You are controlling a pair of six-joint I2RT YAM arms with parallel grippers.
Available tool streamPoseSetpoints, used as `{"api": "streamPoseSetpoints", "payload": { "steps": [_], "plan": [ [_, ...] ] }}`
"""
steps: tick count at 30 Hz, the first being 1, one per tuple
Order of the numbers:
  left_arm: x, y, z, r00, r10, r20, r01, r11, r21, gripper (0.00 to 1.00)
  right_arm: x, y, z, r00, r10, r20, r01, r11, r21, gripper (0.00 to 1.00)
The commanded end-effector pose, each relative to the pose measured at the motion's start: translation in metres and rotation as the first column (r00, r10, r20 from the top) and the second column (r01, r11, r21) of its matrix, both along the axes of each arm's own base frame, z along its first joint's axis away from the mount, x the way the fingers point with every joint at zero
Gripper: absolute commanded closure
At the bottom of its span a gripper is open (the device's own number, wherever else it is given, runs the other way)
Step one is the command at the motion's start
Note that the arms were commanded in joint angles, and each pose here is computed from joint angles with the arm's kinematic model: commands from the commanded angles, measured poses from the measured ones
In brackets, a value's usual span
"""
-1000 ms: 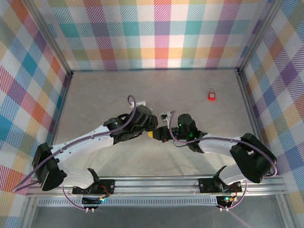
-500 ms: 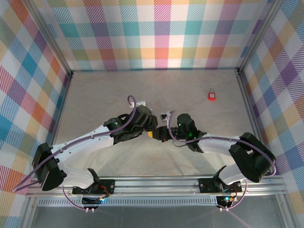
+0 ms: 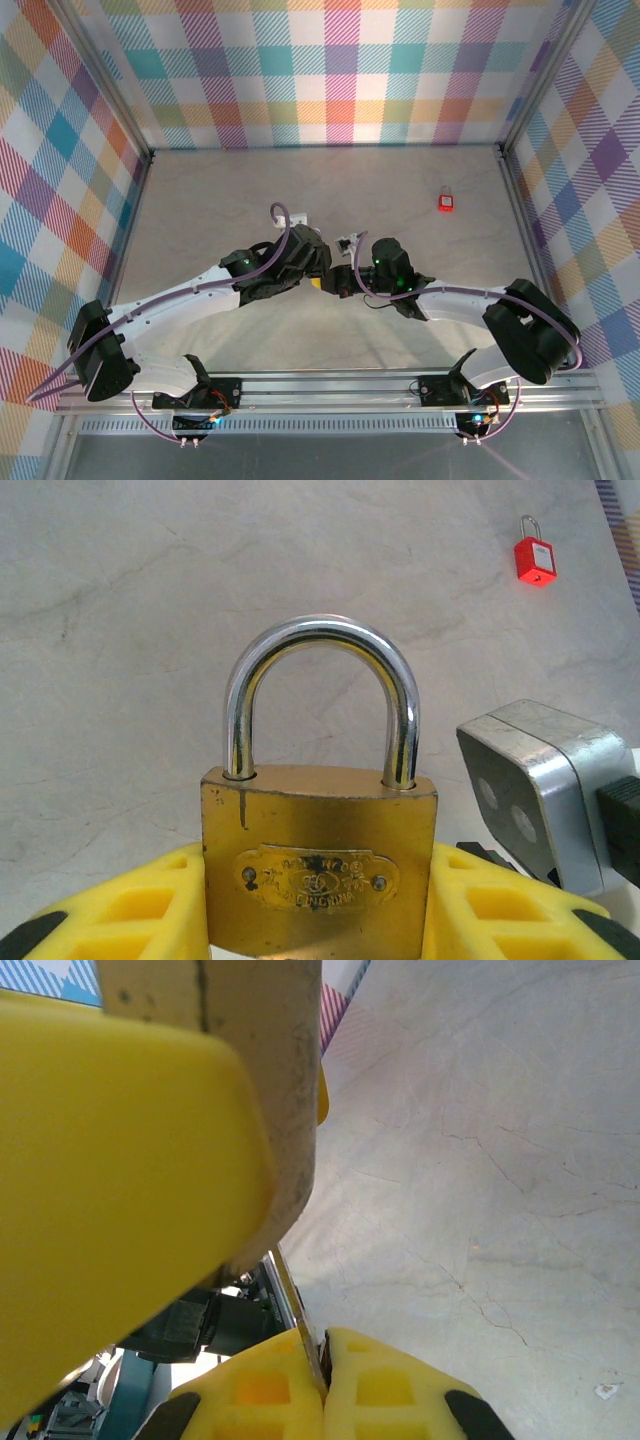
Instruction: Unlock with the key
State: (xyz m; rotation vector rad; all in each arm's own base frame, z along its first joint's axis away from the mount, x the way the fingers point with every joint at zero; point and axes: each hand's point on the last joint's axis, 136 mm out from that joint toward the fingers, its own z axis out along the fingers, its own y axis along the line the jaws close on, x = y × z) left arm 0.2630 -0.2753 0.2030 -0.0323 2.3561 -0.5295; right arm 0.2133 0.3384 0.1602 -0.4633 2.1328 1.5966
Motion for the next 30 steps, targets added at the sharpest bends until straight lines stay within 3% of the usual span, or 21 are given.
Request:
{"api": "streamPoseSetpoints", "payload": {
  "steps": [1,15,30],
  "plan": [
    [-0.007,0.0,0.001,1.0,-0.02,0.021,0.019,1.0,0.019,1.0,0.015,-0.005,0.016,0.997,-0.064,0.032,0.063,0.998,0.027,1.0],
    [-0.012,-0.003,-0.015,1.0,-0.005,0.003,0.005,0.999,0.044,1.0,0.026,-0.018,0.022,0.992,-0.123,0.013,0.122,0.991,0.05,1.0],
    [-0.017,-0.025,-0.012,0.995,0.0,-0.102,-0.015,0.99,-0.14,1.0,0.036,-0.028,0.033,0.98,-0.196,0.027,0.193,0.977,0.092,1.0]
  ]
}}
